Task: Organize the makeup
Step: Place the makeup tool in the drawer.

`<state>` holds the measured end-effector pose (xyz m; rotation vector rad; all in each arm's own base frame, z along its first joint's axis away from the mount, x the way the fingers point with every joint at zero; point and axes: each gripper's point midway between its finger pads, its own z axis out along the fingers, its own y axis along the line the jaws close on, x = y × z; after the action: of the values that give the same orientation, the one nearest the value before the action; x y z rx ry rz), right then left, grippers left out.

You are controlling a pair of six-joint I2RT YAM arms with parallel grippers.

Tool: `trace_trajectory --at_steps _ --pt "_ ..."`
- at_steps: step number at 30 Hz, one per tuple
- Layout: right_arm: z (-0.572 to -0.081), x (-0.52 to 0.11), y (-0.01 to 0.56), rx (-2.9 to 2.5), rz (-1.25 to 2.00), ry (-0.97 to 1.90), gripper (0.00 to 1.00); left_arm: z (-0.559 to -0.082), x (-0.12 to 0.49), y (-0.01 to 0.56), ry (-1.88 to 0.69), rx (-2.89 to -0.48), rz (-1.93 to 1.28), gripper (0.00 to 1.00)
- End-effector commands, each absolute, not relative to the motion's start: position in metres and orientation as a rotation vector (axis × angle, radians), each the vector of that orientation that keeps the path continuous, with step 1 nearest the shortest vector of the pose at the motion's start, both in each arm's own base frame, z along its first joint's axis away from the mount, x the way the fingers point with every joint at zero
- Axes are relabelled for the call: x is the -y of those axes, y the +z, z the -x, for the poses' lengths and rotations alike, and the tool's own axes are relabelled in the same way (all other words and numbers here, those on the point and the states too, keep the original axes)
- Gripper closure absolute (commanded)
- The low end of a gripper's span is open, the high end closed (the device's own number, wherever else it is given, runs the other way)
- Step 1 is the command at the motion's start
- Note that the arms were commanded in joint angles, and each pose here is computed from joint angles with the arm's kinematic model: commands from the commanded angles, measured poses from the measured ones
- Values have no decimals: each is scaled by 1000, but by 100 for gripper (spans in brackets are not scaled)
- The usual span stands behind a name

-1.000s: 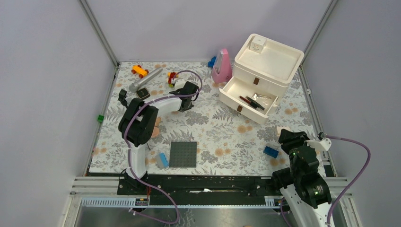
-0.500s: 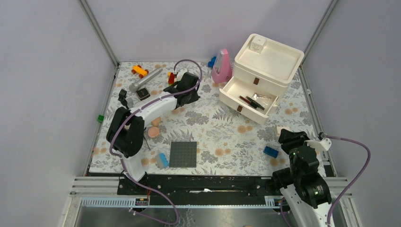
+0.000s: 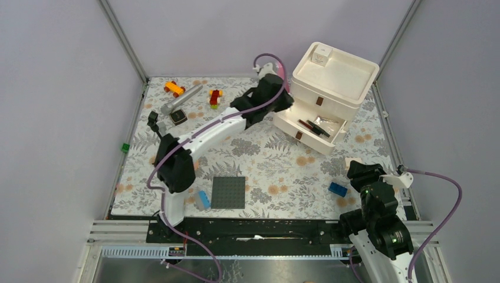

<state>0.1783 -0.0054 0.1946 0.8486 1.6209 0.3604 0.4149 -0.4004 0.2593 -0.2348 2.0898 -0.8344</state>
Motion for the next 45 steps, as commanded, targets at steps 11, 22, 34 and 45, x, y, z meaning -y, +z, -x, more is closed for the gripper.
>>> trace_trajectory --at_steps 11,22,34,45 --pt "-175 10 206 -1578 -872 370 52 -416 483 246 -993 -2080 83 68" --pt "-175 10 206 -1578 -871 368 52 -404 450 282 -908 -2000 11 54" --pt "-177 8 206 -1579 -856 370 51 -347 284 231 -474 -2046 196 46" --pt "-180 7 204 -1579 -849 376 52 -300 207 160 -317 -2157 278 34"
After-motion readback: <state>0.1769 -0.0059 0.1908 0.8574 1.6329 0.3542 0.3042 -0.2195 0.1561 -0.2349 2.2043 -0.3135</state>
